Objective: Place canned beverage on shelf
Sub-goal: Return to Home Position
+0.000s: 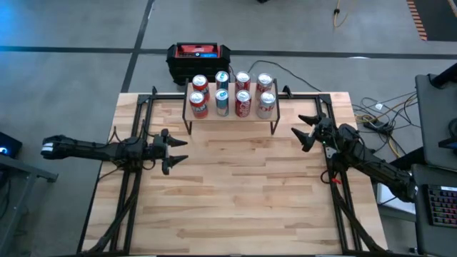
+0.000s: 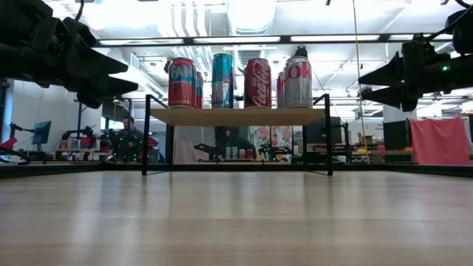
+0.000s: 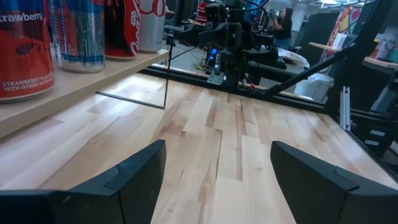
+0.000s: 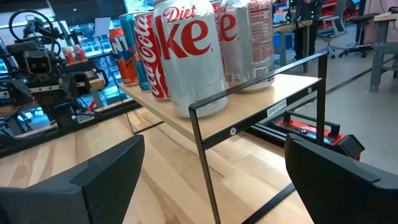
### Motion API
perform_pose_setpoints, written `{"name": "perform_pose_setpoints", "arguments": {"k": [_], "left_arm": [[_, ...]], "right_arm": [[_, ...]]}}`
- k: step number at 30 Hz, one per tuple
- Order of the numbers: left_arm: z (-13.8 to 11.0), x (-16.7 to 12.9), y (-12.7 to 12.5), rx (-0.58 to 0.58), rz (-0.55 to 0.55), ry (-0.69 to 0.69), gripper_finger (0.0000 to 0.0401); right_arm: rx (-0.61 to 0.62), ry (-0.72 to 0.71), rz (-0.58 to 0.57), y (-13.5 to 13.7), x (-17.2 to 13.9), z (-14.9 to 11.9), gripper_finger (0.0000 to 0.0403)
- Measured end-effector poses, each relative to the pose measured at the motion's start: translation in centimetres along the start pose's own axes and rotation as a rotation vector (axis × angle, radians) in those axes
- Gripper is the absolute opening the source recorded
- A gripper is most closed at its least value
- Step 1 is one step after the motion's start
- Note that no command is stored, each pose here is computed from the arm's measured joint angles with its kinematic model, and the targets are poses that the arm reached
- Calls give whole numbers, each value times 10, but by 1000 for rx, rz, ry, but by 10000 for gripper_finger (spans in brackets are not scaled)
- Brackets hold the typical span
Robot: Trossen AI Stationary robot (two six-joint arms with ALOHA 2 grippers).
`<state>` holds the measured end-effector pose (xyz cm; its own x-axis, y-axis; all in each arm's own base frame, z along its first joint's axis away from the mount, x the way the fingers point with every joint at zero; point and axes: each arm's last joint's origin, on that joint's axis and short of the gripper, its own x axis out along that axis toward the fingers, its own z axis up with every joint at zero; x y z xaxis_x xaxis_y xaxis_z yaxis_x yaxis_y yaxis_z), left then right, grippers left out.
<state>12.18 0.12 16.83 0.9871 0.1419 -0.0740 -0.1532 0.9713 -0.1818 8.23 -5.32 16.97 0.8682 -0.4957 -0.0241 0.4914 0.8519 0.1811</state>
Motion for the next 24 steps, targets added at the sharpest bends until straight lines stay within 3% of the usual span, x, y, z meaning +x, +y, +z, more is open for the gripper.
{"name": "perform_pose_setpoints", "arguments": {"k": [4, 16, 24], "left_arm": [[2, -4, 0, 31, -4, -29, 275], [22, -30, 1, 4, -55, -336, 275], [12, -27, 2, 24, -37, -229, 275]], "right_arm": [[0, 0, 0, 0, 0, 0, 366], [0, 1, -1, 0, 0, 0, 366], [0, -1, -1, 0, 0, 0, 366]]}}
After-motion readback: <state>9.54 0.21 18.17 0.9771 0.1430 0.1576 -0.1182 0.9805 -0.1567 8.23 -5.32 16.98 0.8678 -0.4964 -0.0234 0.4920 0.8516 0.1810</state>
